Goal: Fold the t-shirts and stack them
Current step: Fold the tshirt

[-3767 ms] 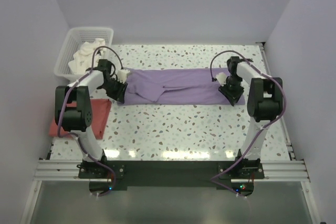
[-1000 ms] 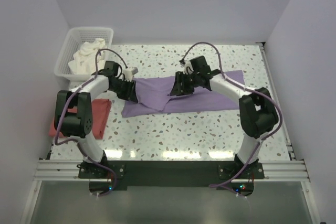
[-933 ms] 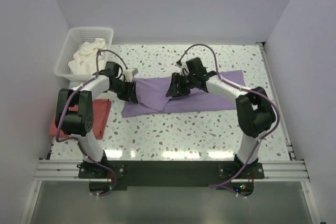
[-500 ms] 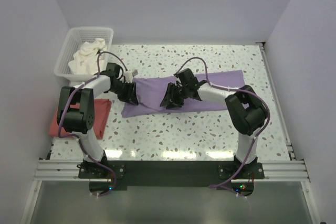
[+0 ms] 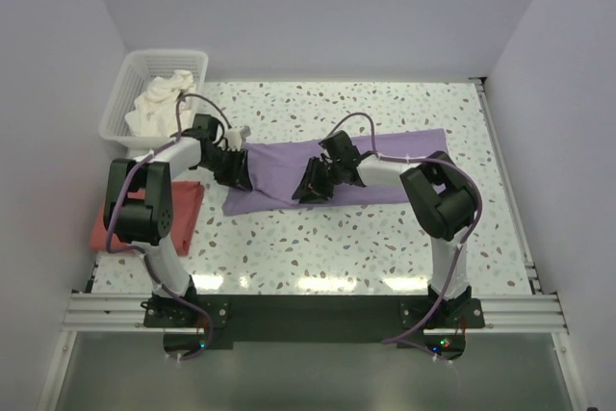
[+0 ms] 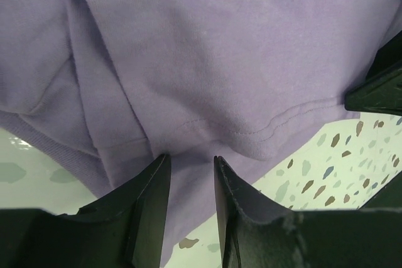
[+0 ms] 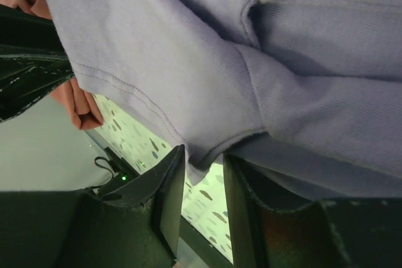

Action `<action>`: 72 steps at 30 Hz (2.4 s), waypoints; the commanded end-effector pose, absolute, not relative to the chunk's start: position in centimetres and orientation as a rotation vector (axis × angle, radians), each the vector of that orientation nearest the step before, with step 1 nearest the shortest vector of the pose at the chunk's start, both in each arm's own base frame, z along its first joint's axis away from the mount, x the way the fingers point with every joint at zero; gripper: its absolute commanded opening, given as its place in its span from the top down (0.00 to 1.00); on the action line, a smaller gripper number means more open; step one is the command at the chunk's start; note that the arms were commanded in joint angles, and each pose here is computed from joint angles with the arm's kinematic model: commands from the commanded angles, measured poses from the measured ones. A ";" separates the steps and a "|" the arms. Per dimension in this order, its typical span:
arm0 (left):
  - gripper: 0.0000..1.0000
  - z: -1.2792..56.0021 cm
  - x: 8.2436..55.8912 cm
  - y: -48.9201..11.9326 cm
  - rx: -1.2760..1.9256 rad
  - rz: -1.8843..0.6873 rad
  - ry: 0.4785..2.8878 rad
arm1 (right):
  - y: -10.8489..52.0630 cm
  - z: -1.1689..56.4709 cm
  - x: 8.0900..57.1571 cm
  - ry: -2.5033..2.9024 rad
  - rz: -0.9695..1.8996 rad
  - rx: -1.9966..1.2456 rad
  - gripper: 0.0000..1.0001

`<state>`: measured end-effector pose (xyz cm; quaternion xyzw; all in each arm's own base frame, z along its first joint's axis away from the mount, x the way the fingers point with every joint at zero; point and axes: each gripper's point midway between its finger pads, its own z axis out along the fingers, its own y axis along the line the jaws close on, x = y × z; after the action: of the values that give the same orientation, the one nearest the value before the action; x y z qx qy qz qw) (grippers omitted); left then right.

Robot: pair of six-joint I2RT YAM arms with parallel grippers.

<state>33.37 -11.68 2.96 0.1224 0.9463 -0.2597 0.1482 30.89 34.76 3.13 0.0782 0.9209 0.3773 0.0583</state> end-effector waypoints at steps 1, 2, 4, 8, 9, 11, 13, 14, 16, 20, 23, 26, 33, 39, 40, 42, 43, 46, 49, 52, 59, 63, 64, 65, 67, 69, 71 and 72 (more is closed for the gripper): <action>0.61 5.0 35.6 -11.2 0.307 -0.734 2.651 | 36.1 4.9 31.3 2.737 1.254 0.235 0.67; 0.61 5.2 35.7 -11.2 0.302 -0.739 2.647 | 36.1 5.1 31.2 2.734 1.263 0.234 0.69; 0.60 5.3 35.9 -11.2 0.299 -0.757 2.645 | 36.3 5.2 31.2 2.730 1.283 0.235 0.71; 0.60 5.5 36.1 -11.4 0.300 -0.775 2.640 | 36.3 5.3 31.0 2.735 1.291 0.235 0.78; 0.60 5.3 36.1 -11.3 0.297 -0.775 2.643 | 36.3 5.3 30.9 2.740 1.293 0.233 0.79; 0.59 5.2 36.0 -11.4 0.251 -0.784 2.665 | 36.3 5.2 30.7 2.746 1.296 0.233 0.83; 0.59 4.8 36.0 -11.4 0.244 -0.788 2.676 | 36.2 5.2 30.7 2.747 1.288 0.233 0.92; 0.59 4.8 36.1 -11.4 0.242 -0.790 2.675 | 36.2 5.1 30.8 2.748 1.286 0.234 0.93; 0.59 4.6 36.1 -11.4 0.235 -0.790 2.680 | 36.0 4.8 30.7 2.758 1.274 0.240 0.98; 0.60 3.9 35.8 -11.0 0.228 -0.763 2.710 | 35.8 4.5 30.8 2.764 1.265 0.241 1.00; 0.60 3.2 35.4 -11.0 0.219 -0.767 2.731 | 35.8 4.4 30.9 2.766 1.263 0.247 1.00; 0.60 2.7 35.4 -10.7 0.207 -0.737 2.745 | 35.8 4.4 31.0 2.766 1.264 0.248 1.00; 0.59 1.9 35.3 -9.5 0.175 -0.637 2.782 | 35.4 4.3 31.1 2.772 1.254 0.254 1.00; 0.66 2.6 34.9 -11.0 0.204 -0.776 2.744 | 35.5 4.4 31.2 2.770 1.261 0.245 1.00; 0.68 2.9 34.9 -11.4 0.214 -0.806 2.732 | 35.5 4.5 31.3 2.768 1.261 0.240 1.00; 0.76 3.4 35.1 -11.4 0.228 -0.810 2.718 | 35.7 4.8 31.6 2.758 1.272 0.225 1.00; 0.79 3.8 35.2 -11.5 0.234 -0.819 2.707 | 35.8 4.9 31.6 2.756 1.273 0.215 1.00; 0.89 4.8 36.0 -11.3 0.243 -0.808 2.678 | 35.8 5.6 32.3 2.732 1.275 0.183 1.00; 1.00 6.5 37.5 -11.2 0.253 -0.814 2.629 | 35.5 6.4 33.6 2.701 1.279 0.157 1.00; 1.00 7.9 38.9 -11.6 0.280 -0.848 2.580 | 35.3 6.6 35.0 2.690 1.289 0.139 1.00; 1.00 8.6 41.8 -12.2 0.279 -0.887 2.536 | 34.8 6.6 38.2 2.653 1.270 0.106 1.00; 1.00 8.7 42.5 -12.0 0.266 -0.888 2.527 | 34.6 6.5 38.9 2.643 1.285 0.113 1.00; 1.00 8.7 42.6 -11.9 0.260 -0.890 2.526 | 34.7 6.7 38.9 2.637 1.302 0.101 1.00; 1.00 8.8 42.7 -11.9 0.257 -0.893 2.521 | 34.7 6.8 38.9 2.633 1.306 0.099 1.00; 1.00 8.7 42.5 -12.0 0.256 -0.902 2.524 | 34.8 7.0 38.9 2.627 1.313 0.091 1.00; 1.00 8.6 42.5 -11.9 0.254 -0.902 2.524 | 34.7 6.9 39.0 2.626 1.310 0.096 1.00; 1.00 8.8 43.0 -11.8 0.253 -0.890 2.509 | 34.8 6.7 39.4 2.620 1.323 0.096 1.00; 1.00 8.9 43.3 -11.9 0.248 -0.887 2.503 | 34.8 6.6 39.7 2.614 1.323 0.089 1.00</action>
<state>41.54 -11.90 7.10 0.0891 0.9229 -0.3142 0.2040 38.33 34.12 5.34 0.0501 0.8978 0.4286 0.0879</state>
